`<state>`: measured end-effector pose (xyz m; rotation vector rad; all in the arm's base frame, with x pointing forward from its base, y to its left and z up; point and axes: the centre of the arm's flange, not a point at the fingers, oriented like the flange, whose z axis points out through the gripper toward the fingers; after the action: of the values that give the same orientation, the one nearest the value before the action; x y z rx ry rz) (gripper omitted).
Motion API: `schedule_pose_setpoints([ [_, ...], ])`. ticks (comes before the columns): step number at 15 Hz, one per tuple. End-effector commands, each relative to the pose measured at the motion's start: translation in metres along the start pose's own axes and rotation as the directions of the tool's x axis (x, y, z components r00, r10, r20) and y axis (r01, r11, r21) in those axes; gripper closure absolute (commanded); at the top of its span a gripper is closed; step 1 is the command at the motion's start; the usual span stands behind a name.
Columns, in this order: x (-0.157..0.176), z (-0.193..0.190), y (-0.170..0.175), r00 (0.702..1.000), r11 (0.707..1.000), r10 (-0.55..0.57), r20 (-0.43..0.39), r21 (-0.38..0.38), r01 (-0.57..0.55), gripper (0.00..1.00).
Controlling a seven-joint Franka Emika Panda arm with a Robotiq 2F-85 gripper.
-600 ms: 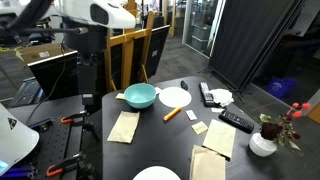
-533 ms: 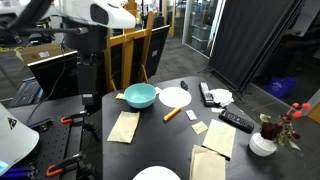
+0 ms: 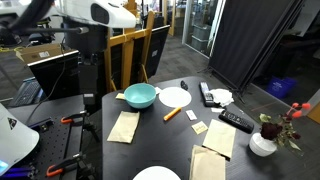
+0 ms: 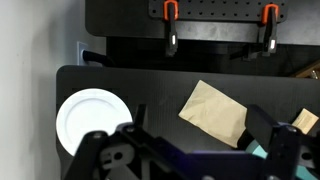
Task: Put the orange sharpie into the blue bowl
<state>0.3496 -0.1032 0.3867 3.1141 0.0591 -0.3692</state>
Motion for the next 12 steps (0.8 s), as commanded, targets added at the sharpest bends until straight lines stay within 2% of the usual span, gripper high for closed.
schedule_pose_setpoints([
  [1, 0.022, -0.004, -0.008, 0.995, 0.999, -0.014, -0.101, -0.047, 0.009, 0.0],
  [4, 0.05, -0.013, -0.022, 0.97, 0.997, -0.04, -0.239, -0.068, 0.025, 0.0],
  [8, 0.085, -0.016, -0.045, 0.913, 0.999, -0.035, -0.407, 0.014, 0.044, 0.0],
  [12, 0.12, -0.003, -0.071, 0.856, 0.995, -0.028, -0.516, 0.066, 0.073, 0.0],
])
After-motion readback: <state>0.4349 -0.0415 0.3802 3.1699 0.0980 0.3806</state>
